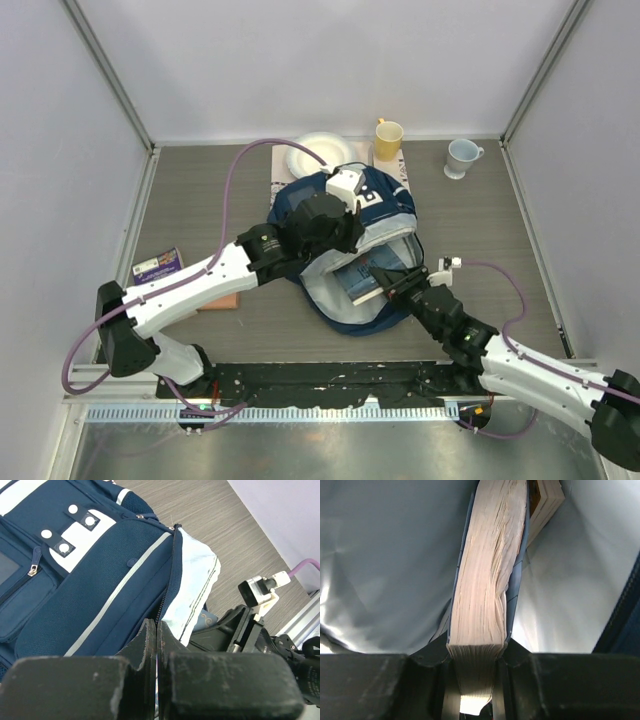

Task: Pack the student bag
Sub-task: Place the book in the student bag.

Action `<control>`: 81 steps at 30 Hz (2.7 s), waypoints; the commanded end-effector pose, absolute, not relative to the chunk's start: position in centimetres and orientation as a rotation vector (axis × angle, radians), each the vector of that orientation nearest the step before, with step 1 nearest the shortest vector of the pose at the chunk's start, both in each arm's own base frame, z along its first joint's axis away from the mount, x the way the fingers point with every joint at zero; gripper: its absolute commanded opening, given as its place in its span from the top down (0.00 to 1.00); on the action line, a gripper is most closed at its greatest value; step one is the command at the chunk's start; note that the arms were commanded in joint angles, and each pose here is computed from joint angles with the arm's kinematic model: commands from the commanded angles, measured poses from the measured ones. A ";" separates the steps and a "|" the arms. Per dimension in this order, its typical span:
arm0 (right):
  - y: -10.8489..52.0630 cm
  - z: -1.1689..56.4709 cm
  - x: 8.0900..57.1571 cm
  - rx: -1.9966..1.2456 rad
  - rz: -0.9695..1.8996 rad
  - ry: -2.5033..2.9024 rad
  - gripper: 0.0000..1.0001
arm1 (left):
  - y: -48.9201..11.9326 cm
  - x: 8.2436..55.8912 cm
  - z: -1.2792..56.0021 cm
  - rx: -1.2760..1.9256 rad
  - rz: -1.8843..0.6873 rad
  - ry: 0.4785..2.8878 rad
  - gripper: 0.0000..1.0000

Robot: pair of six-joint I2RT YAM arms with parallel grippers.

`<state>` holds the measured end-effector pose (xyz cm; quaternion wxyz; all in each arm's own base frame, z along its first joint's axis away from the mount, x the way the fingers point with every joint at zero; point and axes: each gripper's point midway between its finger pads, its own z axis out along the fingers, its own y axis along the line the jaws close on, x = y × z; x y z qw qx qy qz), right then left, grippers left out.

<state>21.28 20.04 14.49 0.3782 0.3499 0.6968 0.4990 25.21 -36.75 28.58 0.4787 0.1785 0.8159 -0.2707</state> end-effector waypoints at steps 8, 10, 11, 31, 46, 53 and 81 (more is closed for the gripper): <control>18.8 24.9 24.6 0.971 1.633 1.366 0.99 | -35.8 25.7 35.7 0.317 -0.775 1.818 1.00; 18.0 24.6 25.1 1.011 1.574 1.357 0.99 | -35.7 25.6 35.6 0.318 -0.779 1.815 1.00; 17.9 24.4 25.4 1.022 1.554 1.364 0.99 | -35.8 25.7 35.7 0.318 -0.783 1.811 1.00; 24.9 18.1 35.2 1.015 1.524 1.443 0.92 | -35.8 23.9 36.2 0.399 -0.839 1.833 1.00; 25.3 10.2 35.6 1.135 1.401 1.580 0.45 | -36.2 23.4 34.7 0.387 -0.887 1.851 1.00; 24.4 9.9 33.1 1.100 1.376 1.652 0.34 | -36.3 23.7 34.0 0.383 -0.865 1.863 1.00; 23.1 10.3 29.3 1.037 1.213 1.864 0.99 | -36.7 23.9 33.0 0.379 -0.866 1.878 1.00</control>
